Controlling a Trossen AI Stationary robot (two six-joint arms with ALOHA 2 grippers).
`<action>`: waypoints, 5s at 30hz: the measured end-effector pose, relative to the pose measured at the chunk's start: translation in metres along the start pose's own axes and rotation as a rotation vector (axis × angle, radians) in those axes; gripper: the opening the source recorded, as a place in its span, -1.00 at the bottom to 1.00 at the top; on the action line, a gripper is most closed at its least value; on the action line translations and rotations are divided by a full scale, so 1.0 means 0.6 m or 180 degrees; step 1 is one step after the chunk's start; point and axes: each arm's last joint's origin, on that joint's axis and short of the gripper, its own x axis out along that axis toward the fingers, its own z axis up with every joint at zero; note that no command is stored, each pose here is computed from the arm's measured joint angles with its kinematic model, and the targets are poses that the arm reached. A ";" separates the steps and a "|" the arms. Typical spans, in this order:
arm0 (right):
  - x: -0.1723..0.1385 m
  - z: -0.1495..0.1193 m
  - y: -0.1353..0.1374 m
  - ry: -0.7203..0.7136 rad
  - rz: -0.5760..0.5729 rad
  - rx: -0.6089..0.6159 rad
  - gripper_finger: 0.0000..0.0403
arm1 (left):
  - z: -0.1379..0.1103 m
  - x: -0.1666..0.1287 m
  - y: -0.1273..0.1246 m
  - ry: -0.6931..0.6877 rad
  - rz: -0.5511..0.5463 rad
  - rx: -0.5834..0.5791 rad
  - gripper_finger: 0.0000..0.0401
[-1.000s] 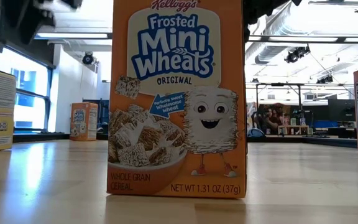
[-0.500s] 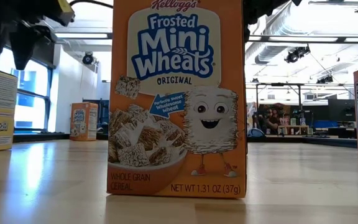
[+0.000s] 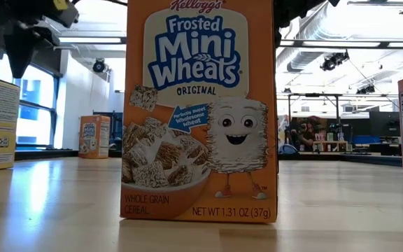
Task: Stack cereal on shelf
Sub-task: Put the yellow cereal box on the shelf aligned with the yellow cereal boxes
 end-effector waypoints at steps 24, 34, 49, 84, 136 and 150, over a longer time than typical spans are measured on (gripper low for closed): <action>0.000 0.000 0.000 -0.0003 -0.0003 0.0000 -0.93 | -0.015 0.059 -0.007 0.0266 -0.0005 -0.0318 0.11; 0.000 0.000 0.000 -0.0004 -0.0004 0.0000 -0.93 | -0.013 0.057 -0.008 0.0250 -0.0161 -0.0410 -0.06; 0.000 0.001 0.000 -0.0016 -0.0004 0.0005 -0.93 | 0.022 -0.076 0.070 -0.0559 -0.0984 -0.1787 -0.12; 0.000 0.002 0.000 -0.0046 0.0001 0.0026 -0.93 | 0.195 -0.173 0.277 -0.1446 -0.0956 -0.3896 -0.12; 0.000 0.002 0.000 -0.0046 -0.0001 -0.0098 -0.93 | 0.204 -0.183 0.299 -0.1901 -0.0891 -0.3961 0.20; 0.000 0.002 0.000 -0.0045 0.0000 -0.0098 -0.93 | 0.217 -0.162 0.287 -0.1891 -0.0905 -0.3846 0.20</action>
